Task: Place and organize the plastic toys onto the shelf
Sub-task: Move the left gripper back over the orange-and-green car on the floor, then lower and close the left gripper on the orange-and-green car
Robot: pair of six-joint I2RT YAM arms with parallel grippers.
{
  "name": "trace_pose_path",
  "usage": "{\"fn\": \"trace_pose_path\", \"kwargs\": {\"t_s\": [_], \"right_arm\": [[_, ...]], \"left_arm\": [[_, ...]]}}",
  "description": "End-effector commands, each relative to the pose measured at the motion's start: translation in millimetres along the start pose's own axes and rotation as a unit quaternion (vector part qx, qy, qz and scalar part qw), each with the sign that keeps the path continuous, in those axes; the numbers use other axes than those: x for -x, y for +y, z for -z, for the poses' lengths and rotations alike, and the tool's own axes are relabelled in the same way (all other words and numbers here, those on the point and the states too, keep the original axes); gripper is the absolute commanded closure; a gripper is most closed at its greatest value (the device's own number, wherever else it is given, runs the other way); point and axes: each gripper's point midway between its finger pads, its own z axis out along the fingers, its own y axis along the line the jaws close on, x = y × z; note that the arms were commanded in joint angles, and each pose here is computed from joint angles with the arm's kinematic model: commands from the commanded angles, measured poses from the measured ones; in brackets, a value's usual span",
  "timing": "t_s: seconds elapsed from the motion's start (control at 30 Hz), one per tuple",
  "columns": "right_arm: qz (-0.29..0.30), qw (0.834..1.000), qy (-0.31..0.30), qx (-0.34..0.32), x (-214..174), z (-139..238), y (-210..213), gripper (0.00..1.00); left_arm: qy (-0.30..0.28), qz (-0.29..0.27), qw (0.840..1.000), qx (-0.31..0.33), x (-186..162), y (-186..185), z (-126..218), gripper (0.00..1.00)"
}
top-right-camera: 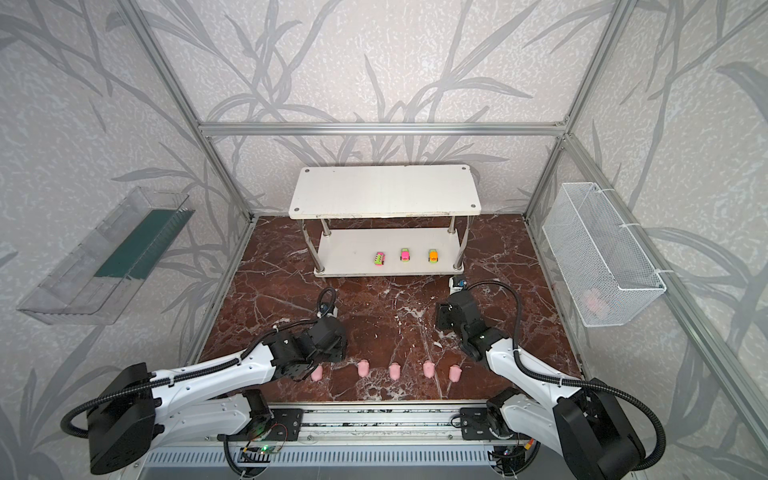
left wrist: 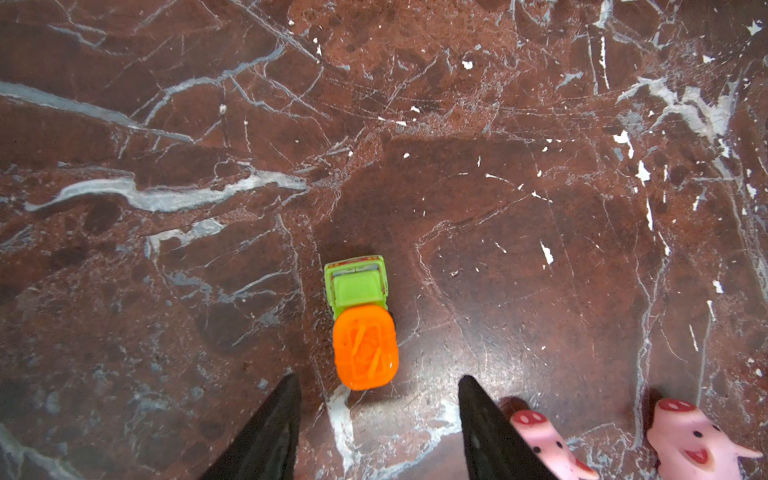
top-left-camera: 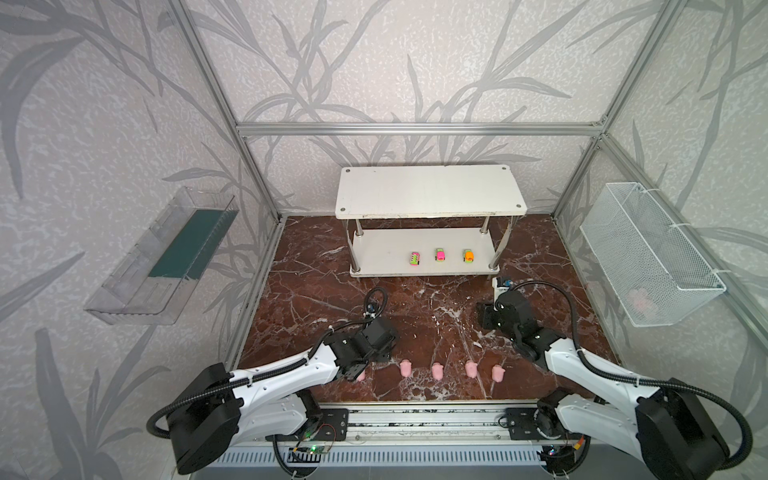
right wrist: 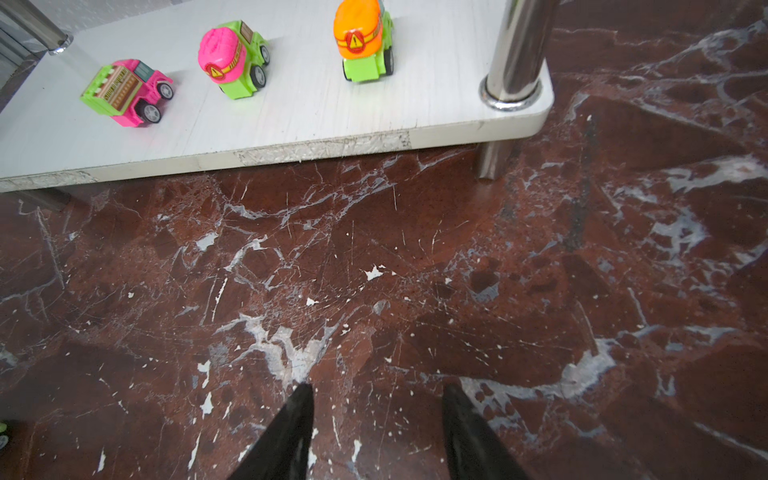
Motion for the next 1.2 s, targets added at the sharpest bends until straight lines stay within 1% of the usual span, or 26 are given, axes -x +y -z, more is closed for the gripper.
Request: {"fn": "trace_pose_path", "kwargs": {"t_s": [0.0,0.27,0.47,0.57,1.07,1.17], "right_arm": [[-0.005,1.0,-0.005,0.006,2.8,-0.9,2.3,0.48],[-0.006,1.0,-0.005,0.006,1.9,-0.9,1.7,0.49],[-0.01,1.0,0.001,0.009,-1.8,-3.3,2.3,0.49],[-0.01,1.0,0.002,0.009,-1.9,-4.4,2.6,0.49],[-0.012,1.0,0.006,0.013,-3.8,-6.0,4.2,0.49],[-0.011,1.0,0.005,0.013,-3.3,-5.7,4.2,0.49]], "left_arm": [[0.005,0.007,1.0,0.012,-5.7,4.8,-5.1,0.45],[0.002,0.016,1.0,0.021,-3.9,3.8,-11.8,0.47],[0.0,0.02,0.999,0.039,-1.2,5.6,-15.9,0.5],[-0.003,0.025,0.999,0.041,0.6,5.2,-17.2,0.54],[-0.021,0.035,0.997,0.059,6.6,8.6,-21.7,0.54],[-0.018,0.034,0.997,0.064,6.2,9.1,-23.6,0.55]]}}
